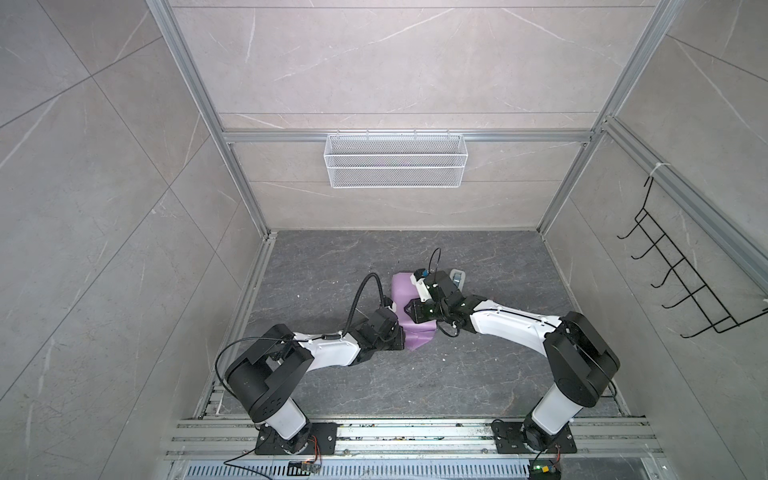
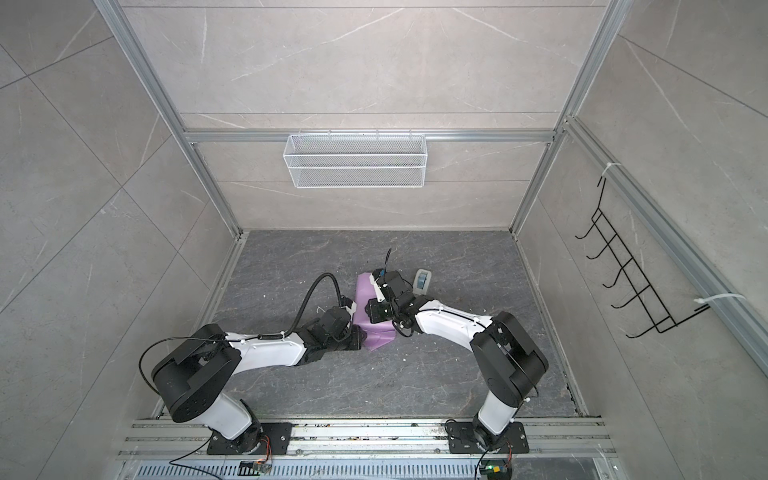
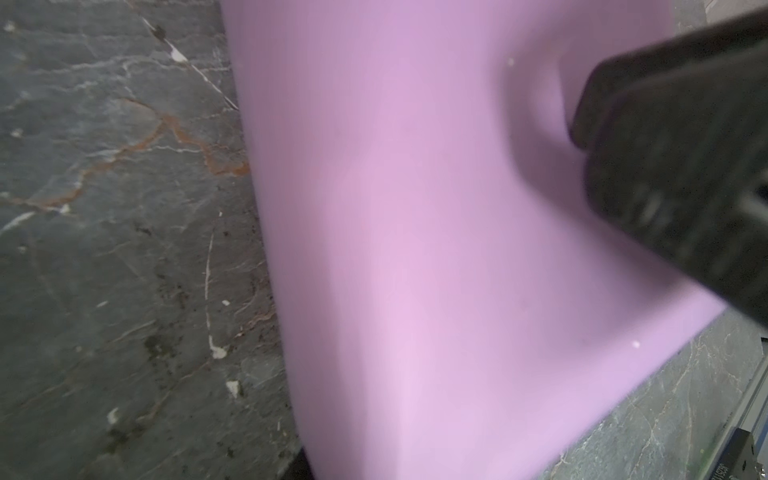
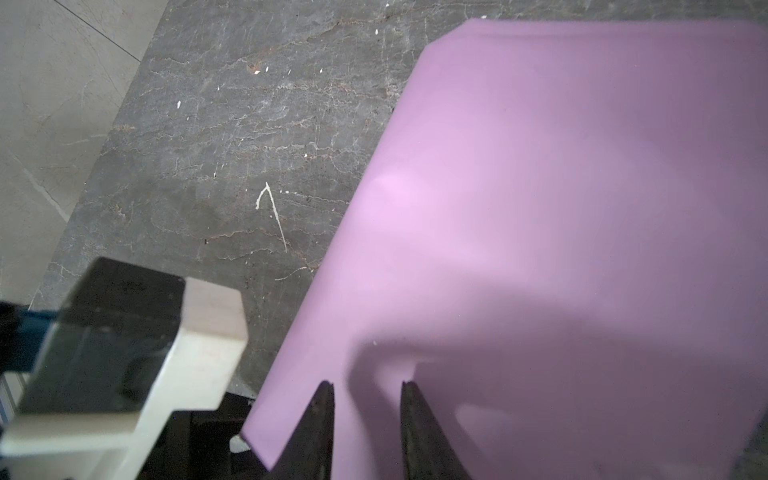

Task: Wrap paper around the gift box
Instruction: 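Press the left gripper on the box's near end while the right holds the far end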

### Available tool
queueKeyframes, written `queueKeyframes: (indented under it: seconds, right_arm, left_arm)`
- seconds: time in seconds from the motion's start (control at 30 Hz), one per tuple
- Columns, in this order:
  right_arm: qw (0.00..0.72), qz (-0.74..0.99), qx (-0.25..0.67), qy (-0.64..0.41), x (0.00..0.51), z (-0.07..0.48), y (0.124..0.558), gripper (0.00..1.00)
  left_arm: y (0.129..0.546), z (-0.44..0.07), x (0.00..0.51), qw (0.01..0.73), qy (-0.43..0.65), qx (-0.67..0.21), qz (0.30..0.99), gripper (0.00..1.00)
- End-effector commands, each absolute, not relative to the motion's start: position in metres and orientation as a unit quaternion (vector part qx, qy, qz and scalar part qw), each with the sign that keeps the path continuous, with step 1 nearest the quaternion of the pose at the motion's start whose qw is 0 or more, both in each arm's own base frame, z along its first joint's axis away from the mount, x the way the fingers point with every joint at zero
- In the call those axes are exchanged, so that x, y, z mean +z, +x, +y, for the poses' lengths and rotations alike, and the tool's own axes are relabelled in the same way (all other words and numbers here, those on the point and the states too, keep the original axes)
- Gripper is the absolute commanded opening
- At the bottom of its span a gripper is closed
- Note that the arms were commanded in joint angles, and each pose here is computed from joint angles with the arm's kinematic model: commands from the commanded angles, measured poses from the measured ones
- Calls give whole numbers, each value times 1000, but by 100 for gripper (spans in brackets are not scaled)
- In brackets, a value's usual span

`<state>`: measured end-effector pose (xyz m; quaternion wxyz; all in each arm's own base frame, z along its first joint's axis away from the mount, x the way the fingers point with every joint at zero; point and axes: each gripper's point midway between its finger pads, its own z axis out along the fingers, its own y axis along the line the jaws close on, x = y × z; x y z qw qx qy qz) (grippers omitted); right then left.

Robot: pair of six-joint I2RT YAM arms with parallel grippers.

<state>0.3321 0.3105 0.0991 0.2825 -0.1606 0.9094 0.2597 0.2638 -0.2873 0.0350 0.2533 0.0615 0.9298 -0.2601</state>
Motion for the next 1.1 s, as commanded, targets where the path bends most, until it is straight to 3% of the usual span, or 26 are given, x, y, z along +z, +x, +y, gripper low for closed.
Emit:
queueKeyframes:
  seconds: [0.0,1.07]
  right_arm:
    - [227,933,232,-155,68,294,310,30]
    - [229,934,229,-154,69,293,311,30]
  left_arm:
    - [280,-286,38,278,65,-245,927,20]
    - [241,-304,28,254,91,-256,928,14]
